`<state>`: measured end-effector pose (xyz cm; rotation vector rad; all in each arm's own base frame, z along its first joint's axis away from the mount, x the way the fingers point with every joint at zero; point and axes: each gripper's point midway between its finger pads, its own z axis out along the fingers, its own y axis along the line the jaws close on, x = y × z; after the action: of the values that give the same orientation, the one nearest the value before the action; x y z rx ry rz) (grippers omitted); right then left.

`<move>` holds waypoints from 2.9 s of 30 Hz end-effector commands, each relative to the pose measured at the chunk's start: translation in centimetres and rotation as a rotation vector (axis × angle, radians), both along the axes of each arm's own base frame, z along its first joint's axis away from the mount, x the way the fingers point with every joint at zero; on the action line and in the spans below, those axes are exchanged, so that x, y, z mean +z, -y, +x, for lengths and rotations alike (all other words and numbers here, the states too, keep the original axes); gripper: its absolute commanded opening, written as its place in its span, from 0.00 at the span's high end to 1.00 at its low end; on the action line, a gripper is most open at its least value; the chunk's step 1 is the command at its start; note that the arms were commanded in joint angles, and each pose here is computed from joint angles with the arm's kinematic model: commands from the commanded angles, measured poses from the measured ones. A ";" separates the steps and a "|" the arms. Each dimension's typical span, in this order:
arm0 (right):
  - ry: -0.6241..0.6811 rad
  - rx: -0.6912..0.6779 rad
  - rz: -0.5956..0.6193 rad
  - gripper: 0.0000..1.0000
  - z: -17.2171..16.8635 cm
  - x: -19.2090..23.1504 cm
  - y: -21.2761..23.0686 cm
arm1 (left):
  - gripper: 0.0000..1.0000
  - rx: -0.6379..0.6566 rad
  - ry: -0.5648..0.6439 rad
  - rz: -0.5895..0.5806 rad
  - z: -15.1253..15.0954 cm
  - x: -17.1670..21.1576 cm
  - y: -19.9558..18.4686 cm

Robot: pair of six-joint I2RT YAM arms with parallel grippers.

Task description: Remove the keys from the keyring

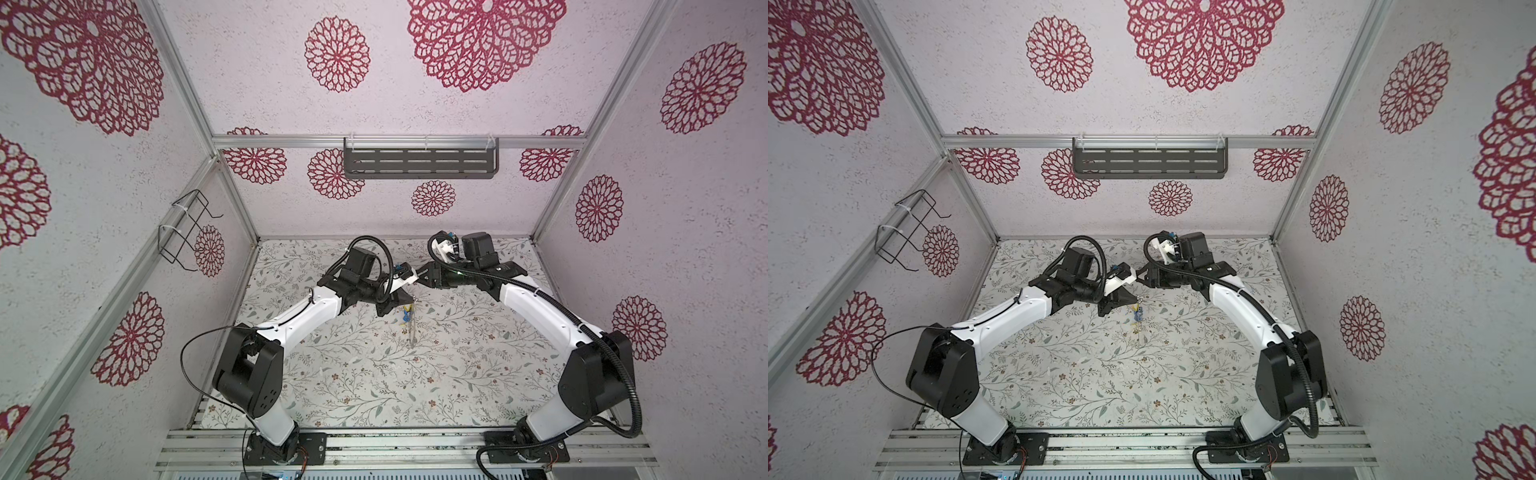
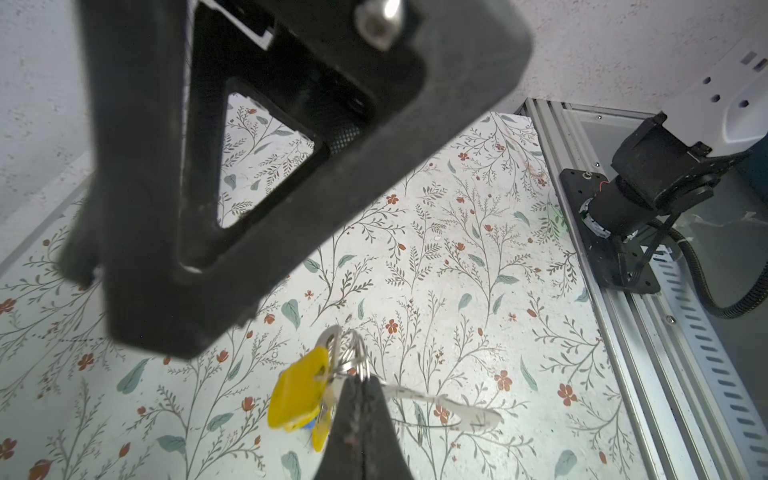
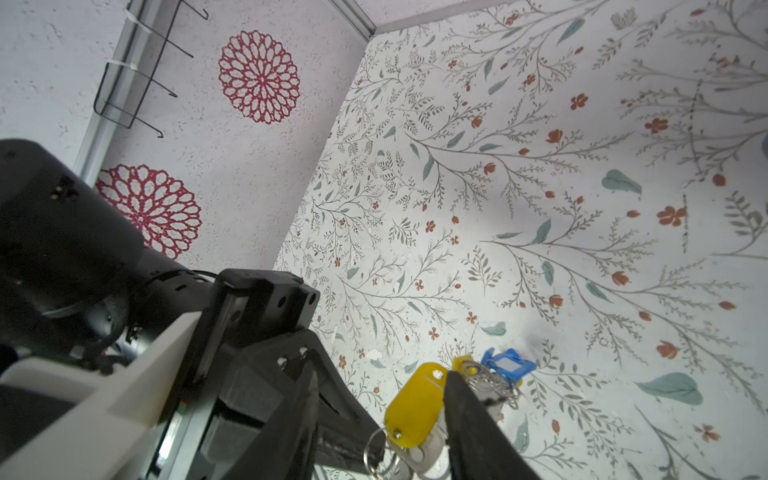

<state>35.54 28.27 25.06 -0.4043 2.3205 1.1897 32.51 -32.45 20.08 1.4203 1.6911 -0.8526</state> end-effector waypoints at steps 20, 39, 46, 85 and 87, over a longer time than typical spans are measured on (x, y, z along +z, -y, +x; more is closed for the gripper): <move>-0.068 0.025 -0.153 0.59 -2.8 -1.9 -0.6 | 1.00 -0.009 0.052 -0.036 0.8 1.8 0.8; -0.013 -0.075 -0.253 1.00 -1.9 -2.1 1.7 | 1.00 0.014 0.036 -0.037 0.8 1.9 0.5; -0.032 -0.137 -0.293 1.00 -1.6 -4.5 2.9 | 1.00 0.048 0.037 -0.072 1.0 2.5 0.4; -0.036 -0.253 -0.060 1.00 -0.8 -2.7 2.4 | 0.81 0.415 -0.236 -0.197 -1.9 -0.1 3.9; -0.037 -0.251 -0.062 1.00 -0.8 -2.7 2.3 | 0.84 0.423 -0.261 -0.205 -1.8 -0.1 4.4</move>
<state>34.31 25.59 19.28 -0.1027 2.4406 0.9731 30.93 -35.81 19.53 0.7978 1.9752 -0.9222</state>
